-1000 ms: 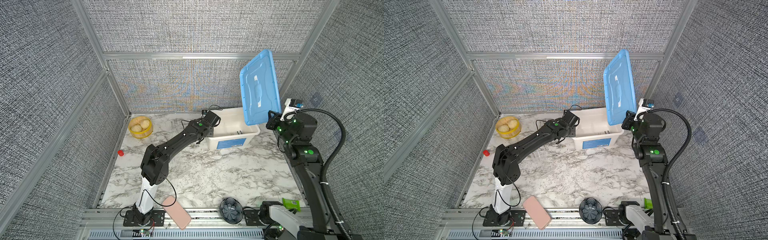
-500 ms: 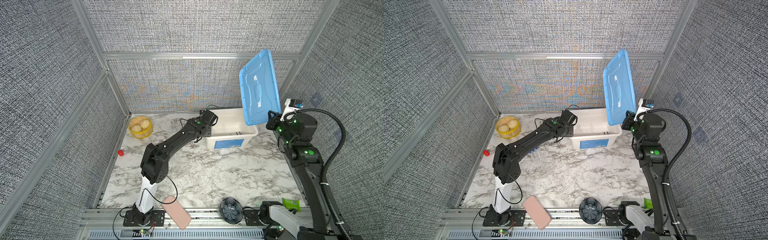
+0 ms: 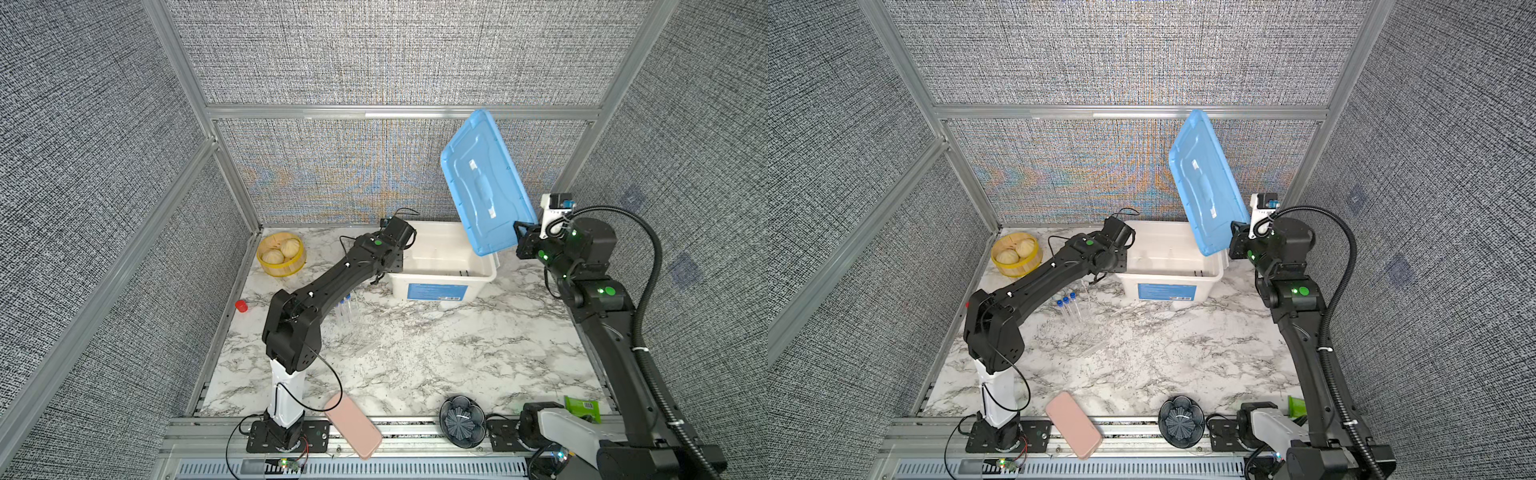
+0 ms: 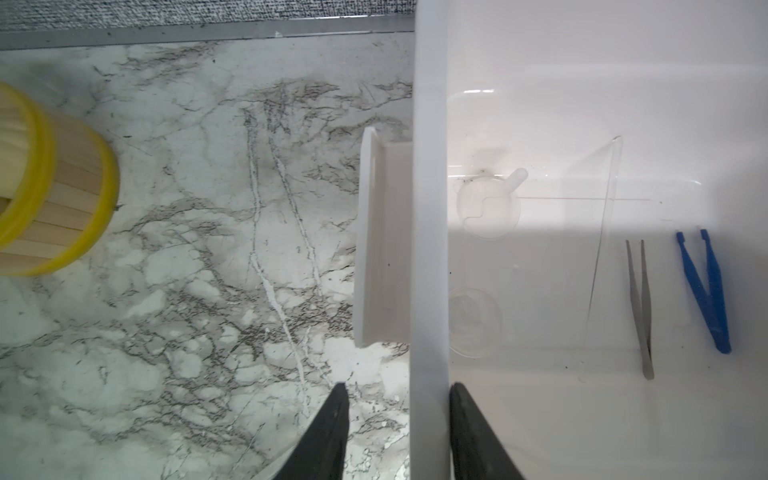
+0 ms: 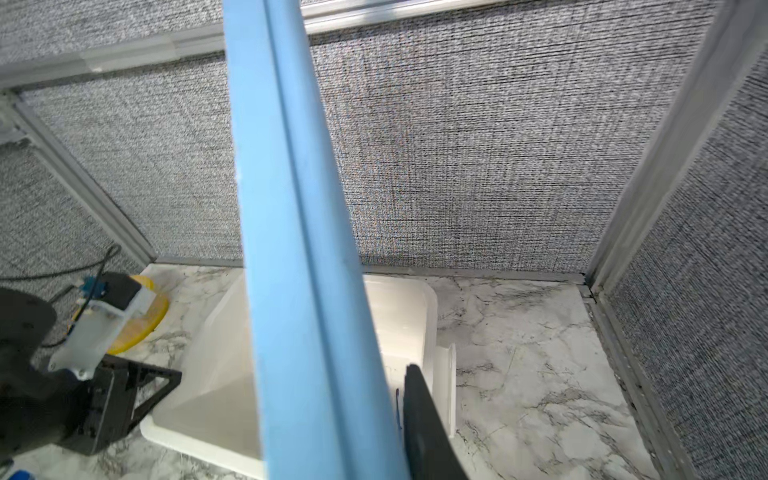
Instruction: Organize the chemistry lab equipment
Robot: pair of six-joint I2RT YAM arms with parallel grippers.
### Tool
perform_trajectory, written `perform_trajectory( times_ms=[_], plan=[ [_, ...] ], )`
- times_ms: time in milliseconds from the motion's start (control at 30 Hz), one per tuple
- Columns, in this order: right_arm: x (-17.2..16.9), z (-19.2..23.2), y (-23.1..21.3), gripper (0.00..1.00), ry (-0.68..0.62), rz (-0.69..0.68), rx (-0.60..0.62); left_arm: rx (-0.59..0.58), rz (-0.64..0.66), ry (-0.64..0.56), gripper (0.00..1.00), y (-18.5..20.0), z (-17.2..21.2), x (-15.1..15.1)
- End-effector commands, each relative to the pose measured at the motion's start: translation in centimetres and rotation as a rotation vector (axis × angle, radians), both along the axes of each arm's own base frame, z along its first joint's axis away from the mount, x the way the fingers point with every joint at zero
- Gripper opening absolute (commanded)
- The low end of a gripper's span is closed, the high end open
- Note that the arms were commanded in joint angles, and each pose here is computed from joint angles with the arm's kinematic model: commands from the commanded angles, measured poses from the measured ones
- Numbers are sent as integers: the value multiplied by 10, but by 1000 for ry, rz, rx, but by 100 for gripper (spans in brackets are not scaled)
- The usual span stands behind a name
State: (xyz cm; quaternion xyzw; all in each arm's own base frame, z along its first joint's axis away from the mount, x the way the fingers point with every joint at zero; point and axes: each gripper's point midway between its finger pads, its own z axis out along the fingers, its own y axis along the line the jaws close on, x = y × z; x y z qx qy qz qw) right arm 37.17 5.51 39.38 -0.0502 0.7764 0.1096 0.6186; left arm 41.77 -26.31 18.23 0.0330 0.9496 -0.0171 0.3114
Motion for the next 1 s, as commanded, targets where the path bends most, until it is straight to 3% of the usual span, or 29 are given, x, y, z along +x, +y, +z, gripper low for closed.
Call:
perform_trajectory(
  times_ms=[0, 267, 433, 733, 967],
  plan=[
    [5, 17, 9, 0, -104, 39, -81, 26, 13, -18, 43, 15, 5, 3],
    [24, 13, 28, 0, -212, 118, -260, 26, 77, -5, 44, 45, 11, 9],
    [39, 8, 36, 0, -265, 178, -419, -43, 70, -8, 54, 49, 29, 0],
    [51, 2, 58, 0, -394, 299, -680, -309, 19, -89, 73, 46, 100, -17],
    [55, -26, 61, 0, -457, 308, -885, -510, -23, -179, 79, 58, 136, -18]
  ],
)
